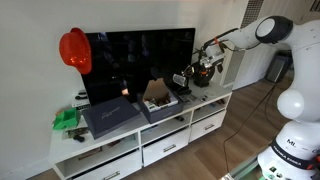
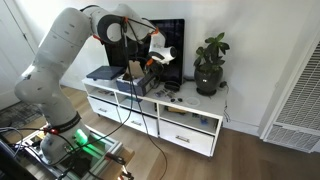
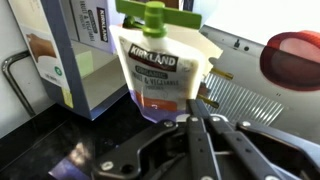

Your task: Pick up the iv drip bag near the sunglasses pouch and place it in the iv drip storage box in front of the television

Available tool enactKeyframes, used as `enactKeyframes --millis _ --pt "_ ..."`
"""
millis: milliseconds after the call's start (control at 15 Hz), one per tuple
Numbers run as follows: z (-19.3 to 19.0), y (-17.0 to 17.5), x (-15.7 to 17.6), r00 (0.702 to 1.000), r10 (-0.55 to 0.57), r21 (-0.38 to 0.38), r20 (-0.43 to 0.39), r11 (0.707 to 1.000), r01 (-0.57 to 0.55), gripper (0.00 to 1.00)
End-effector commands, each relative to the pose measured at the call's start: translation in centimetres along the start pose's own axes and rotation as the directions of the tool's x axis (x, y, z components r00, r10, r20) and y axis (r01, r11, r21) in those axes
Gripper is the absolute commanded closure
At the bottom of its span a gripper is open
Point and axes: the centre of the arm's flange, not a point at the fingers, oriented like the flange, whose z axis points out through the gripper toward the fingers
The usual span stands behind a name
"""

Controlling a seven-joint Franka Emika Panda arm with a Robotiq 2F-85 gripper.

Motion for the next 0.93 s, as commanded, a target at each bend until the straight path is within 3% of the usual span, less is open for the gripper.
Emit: enactKeyframes --millis 0,400,467,867 --pt "2.8 -4.7 -1.6 0.996 -0.038 -0.039 0.084 0.998 0.042 1.0" --pt "8.1 -8.7 -2.8 0.967 -0.12 -0.079 0.227 0.987 0.141 1.0" --pt "8.3 -7.4 -1.7 0.976 -0.107 -0.073 0.189 0.99 0.123 0.99" --pt "8.8 -7.7 -2.0 0.972 -0.112 -0.083 0.207 0.988 0.132 0.99"
